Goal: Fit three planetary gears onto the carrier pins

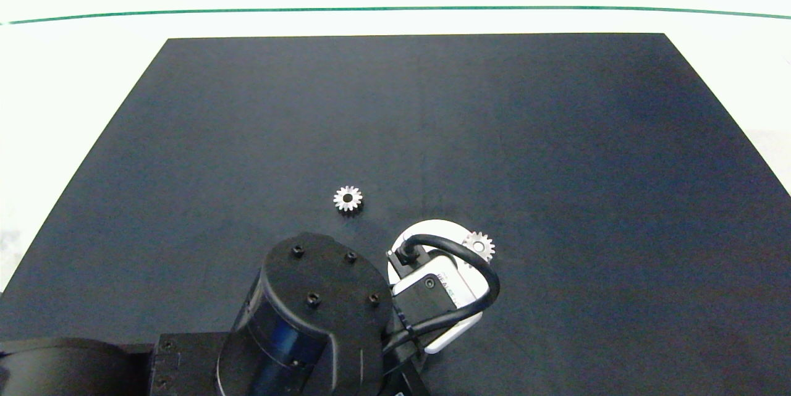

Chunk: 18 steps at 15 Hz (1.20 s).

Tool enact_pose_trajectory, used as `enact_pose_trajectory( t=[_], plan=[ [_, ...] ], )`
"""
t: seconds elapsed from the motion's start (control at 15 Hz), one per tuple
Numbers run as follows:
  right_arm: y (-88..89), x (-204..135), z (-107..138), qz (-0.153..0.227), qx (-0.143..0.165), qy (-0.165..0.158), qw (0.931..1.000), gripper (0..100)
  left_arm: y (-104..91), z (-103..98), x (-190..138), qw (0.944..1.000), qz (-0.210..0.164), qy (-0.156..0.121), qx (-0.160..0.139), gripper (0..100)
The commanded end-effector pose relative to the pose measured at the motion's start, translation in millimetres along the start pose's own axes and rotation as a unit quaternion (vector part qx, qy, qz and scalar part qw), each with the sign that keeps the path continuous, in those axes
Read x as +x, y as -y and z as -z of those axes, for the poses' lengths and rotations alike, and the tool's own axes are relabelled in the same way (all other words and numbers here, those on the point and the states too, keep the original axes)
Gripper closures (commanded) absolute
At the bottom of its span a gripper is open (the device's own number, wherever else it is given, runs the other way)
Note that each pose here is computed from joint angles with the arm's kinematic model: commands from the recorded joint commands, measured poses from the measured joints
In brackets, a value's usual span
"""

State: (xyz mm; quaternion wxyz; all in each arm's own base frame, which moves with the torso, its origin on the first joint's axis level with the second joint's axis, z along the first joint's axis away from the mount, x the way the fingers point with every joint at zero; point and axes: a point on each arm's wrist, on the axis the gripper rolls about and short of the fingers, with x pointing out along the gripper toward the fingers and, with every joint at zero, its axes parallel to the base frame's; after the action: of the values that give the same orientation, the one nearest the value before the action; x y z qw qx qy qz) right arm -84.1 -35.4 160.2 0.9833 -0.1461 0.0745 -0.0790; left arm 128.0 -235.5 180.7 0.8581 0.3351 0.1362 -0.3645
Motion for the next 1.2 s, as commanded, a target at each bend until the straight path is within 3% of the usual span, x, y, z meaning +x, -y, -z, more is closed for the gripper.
enact_pose_trajectory(
  t=[0.07, 0.47, 1.2],
  plan=[
    [-0.2, 0.4, 0.1, 0.000, -0.002, -0.003, 1.0000, 0, 7.7, -4.1, 10.3, 0.9999, 0.005, -0.005, 0.008, 90],
    [0.1, 0.1, 0.5, 0.000, -0.003, -0.002, 1.0000, 0, 11.8, -16.0, 26.6, 0.9999, 0.001, -0.005, 0.009, 90],
    [0.5, -0.6, 0.9, 0.000, -0.001, 0.001, 1.0000, 0, 15.6, -17.5, 43.4, 0.9998, 0.001, -0.017, 0.014, 90]
  ],
)
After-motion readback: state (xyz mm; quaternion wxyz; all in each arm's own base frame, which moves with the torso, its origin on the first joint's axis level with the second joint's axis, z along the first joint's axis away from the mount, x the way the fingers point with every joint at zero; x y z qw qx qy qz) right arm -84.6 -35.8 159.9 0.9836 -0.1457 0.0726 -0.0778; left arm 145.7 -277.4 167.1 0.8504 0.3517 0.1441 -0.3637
